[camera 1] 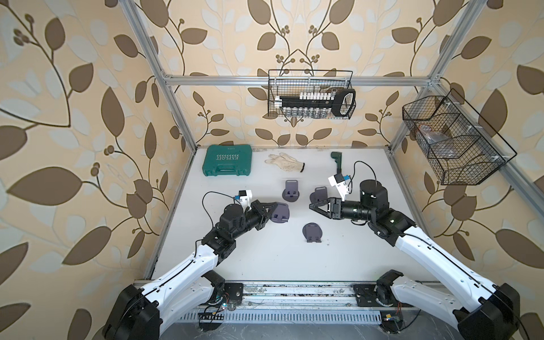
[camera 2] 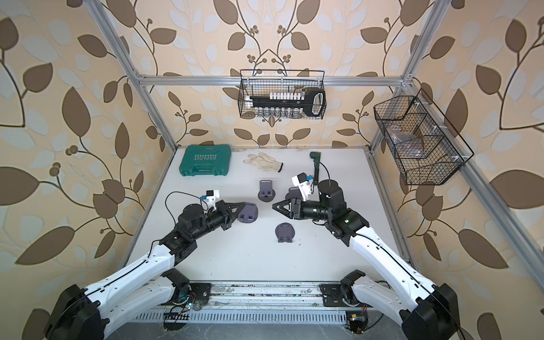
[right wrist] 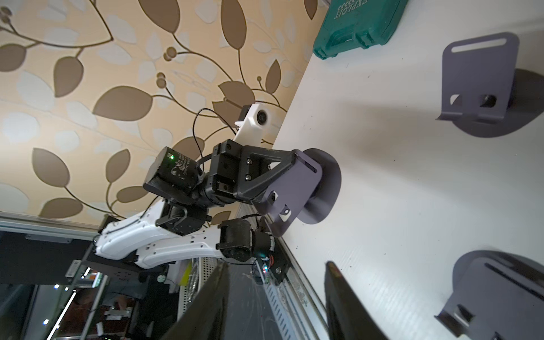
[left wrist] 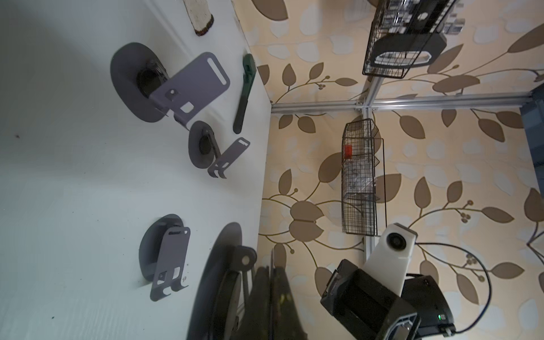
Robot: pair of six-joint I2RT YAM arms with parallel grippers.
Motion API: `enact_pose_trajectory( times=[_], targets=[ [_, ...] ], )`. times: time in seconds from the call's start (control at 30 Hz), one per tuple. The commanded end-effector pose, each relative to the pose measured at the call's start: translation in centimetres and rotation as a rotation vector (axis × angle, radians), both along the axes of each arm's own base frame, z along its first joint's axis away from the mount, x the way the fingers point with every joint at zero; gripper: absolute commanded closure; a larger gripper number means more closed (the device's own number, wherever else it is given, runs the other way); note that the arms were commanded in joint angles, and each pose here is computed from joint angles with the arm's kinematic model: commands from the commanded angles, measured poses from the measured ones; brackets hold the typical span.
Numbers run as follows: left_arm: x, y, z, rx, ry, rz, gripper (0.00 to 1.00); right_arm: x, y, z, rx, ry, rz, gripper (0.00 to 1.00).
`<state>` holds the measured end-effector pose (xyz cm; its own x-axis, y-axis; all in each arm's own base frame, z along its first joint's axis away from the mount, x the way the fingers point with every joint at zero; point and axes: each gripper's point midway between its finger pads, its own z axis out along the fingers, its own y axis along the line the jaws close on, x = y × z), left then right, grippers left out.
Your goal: Open the phone stand
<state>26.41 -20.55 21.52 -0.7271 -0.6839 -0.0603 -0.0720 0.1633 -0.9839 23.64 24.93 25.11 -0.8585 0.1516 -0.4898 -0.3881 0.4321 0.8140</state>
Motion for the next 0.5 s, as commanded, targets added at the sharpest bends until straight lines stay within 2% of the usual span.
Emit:
enact_pose_trajectory(
  times=[0.0,0.13,0.3,0.4,0.47],
  targets=[
    [0.4,1.5,4.9,-0.154,-0.09,0.096,1.0,0.1,0.7,-3.9,-0.023,0.059,-0.014,0.47],
    [0.0,1.8,5.0,-0.165,-0.078,0.101,1.0,-0.6,2.6,-5.4,0.007,0.078,0.021,0.46],
    [-0.4,1.9,5.4,-0.156,-0.08,0.093,1.0,-0.2,4.3,-3.5,0.121,0.054,0.052,0.45],
    [-0.5,1.8,5.4,-0.151,-0.081,0.089,1.0,-0.2,4.9,-2.2,0.147,0.014,0.069,0.37],
    [-0.5,1.8,5.3,-0.149,-0.078,0.088,1.0,-0.3,5.5,-1.9,0.139,-0.001,0.087,0.36]
  ],
)
